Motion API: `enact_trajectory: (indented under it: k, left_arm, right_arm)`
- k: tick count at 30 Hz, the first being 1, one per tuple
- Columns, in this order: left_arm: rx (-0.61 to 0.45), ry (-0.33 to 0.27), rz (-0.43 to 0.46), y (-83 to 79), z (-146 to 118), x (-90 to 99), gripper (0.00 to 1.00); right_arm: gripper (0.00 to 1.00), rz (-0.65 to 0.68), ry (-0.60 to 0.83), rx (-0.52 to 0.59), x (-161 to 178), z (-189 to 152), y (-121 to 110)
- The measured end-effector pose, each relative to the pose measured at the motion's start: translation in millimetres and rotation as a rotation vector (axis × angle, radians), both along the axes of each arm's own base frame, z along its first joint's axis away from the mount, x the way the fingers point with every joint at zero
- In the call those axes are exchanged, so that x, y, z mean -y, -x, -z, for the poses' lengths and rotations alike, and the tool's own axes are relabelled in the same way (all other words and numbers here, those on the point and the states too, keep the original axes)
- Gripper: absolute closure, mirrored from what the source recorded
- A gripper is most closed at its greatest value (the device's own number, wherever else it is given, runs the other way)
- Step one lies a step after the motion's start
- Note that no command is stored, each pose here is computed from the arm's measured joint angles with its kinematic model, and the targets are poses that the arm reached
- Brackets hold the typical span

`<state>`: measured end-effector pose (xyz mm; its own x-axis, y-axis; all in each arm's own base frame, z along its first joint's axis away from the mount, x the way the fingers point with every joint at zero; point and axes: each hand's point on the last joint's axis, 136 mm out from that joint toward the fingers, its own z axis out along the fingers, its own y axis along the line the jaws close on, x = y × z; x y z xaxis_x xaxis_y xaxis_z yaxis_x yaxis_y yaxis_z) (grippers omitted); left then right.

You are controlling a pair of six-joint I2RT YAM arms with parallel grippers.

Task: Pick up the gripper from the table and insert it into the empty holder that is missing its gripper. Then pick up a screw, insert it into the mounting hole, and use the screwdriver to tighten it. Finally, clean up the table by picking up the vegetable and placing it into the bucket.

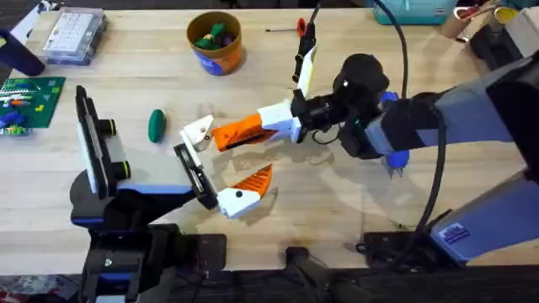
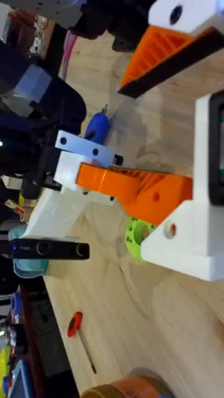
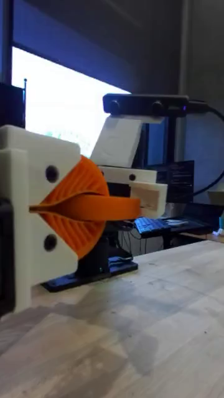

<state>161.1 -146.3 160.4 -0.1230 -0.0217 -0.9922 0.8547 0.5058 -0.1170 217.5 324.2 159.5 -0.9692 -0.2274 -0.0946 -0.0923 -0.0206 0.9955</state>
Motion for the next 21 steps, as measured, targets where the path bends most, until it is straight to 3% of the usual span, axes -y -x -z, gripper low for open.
enact_trajectory:
  k: [7,13,21]
  left_arm:
    - [0.0,0.0,0.0,0.0,0,0.0,0.011]
    - [0.0,0.0,0.001,0.1,0,0.1,0.011]
    - [-0.001,0.0,0.004,0.7,0,0.4,0.011]
  right_arm:
    - [0.986,0.0,-0.004,0.006,0,-1,0]
    - [0.986,0.0,-0.054,0.077,0,-14,1]
    - [0.987,0.0,-0.047,0.059,0,-13,1]
